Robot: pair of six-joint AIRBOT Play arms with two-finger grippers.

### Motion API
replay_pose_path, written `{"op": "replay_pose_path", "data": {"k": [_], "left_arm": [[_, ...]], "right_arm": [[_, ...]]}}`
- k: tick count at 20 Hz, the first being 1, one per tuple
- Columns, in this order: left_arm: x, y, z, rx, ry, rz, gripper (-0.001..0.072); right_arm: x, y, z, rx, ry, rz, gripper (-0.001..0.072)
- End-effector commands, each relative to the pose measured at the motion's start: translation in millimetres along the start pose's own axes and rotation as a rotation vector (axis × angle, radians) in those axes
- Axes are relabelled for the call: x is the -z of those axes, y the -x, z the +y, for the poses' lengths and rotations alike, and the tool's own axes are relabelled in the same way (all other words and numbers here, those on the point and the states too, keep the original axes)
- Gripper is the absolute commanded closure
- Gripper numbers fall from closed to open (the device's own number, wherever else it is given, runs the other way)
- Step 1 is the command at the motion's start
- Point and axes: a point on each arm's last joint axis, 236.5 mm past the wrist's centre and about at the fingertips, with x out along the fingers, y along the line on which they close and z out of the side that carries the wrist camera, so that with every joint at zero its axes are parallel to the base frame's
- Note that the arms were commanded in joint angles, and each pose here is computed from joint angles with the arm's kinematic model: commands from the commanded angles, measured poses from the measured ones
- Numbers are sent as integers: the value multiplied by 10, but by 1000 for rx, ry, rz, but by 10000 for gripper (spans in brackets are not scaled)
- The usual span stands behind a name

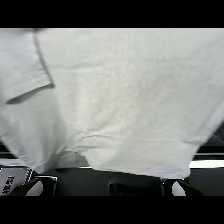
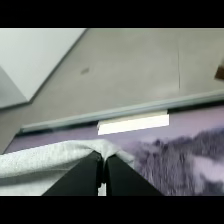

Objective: Fold the clothes and pants, and hang the long-sleeved shirts on hangers.

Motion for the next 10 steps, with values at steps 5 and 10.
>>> {"op": "replay_pose_path", "data": {"k": [5,10], "left_arm": [[2397,-2155,46,115,18,627,690],[3448,-3022,-87,129,70,713,690]], "right_arm": [[1776,-1815,-2089,132,-372,628,677],[2711,-2762,-2858,165,-432,690,678]]}}
